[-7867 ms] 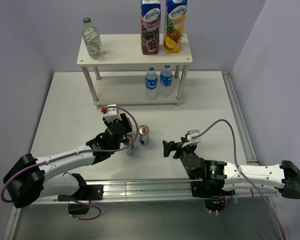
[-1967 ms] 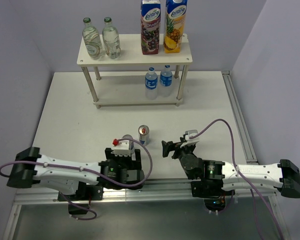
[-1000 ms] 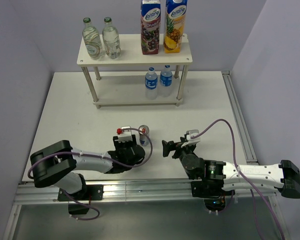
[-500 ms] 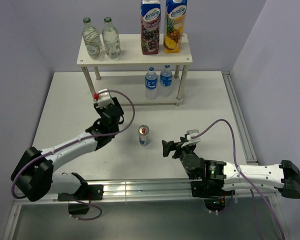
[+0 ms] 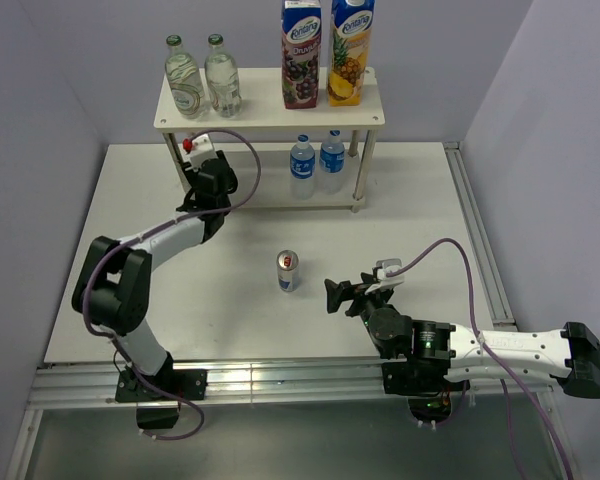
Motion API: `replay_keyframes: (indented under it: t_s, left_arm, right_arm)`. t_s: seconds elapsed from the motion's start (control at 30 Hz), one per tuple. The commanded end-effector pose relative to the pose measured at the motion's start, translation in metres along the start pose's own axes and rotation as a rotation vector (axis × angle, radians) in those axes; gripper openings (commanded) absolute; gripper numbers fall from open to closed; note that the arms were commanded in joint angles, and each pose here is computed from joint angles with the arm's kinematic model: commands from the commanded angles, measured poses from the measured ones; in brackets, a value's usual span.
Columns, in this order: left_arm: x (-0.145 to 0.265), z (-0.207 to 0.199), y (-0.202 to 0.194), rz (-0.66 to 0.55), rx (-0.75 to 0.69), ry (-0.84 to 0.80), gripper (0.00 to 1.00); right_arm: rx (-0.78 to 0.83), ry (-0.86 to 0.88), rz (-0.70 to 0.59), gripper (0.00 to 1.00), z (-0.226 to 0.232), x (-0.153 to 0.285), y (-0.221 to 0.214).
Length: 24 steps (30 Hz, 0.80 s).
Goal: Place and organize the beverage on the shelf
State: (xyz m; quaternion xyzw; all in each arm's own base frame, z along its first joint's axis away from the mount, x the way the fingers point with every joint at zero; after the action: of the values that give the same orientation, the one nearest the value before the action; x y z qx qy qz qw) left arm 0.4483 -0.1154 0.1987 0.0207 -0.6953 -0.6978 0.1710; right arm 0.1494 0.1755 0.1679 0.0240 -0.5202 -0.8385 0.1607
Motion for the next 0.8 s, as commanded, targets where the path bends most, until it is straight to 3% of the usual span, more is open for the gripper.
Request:
replay_keyframes:
  t_s: [0.0,0.53,0.63,0.73,0.77]
  left_arm:
    - [-0.016,-0.016,0.051,-0.134,0.075,-0.039,0.00]
    - [-0.047,-0.020,0.001,-0.066,-0.008,0.051,0.01]
    - [-0.049,-0.018,-0.005,-0.057,-0.009,0.054,0.20]
    - [-0.053,-0.019,-0.012,-0.039,-0.013,0.046,0.48]
    - [-0.054,-0.018,-0.014,-0.039,-0.009,0.044,0.62]
  right_arm:
    - [-0.027,0.006,-0.021,1.00,0.004,0.000,0.005]
    - [-0.025,0.013,-0.020,1.00,0.006,-0.001,0.005]
    - [-0.021,0.011,-0.017,1.00,0.005,-0.001,0.004]
    - [-0.025,0.010,-0.020,1.00,0.005,-0.001,0.004]
    - [-0.026,0.010,-0.022,1.00,0.004,-0.001,0.005]
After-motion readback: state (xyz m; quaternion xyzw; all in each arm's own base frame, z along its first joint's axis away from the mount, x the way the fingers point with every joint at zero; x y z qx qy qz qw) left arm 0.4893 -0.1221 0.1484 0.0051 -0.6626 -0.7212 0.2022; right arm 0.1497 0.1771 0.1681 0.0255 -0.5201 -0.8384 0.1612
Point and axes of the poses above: each gripper's point midway between its finger pads, its own x axis back along the fingers, its own z axis along the line the jaws close on, y = z × x, the point moved 4 cm from there along x, back along the fingers, and after that the axes turned 12 degrees about -x, right-handed, at the moved point
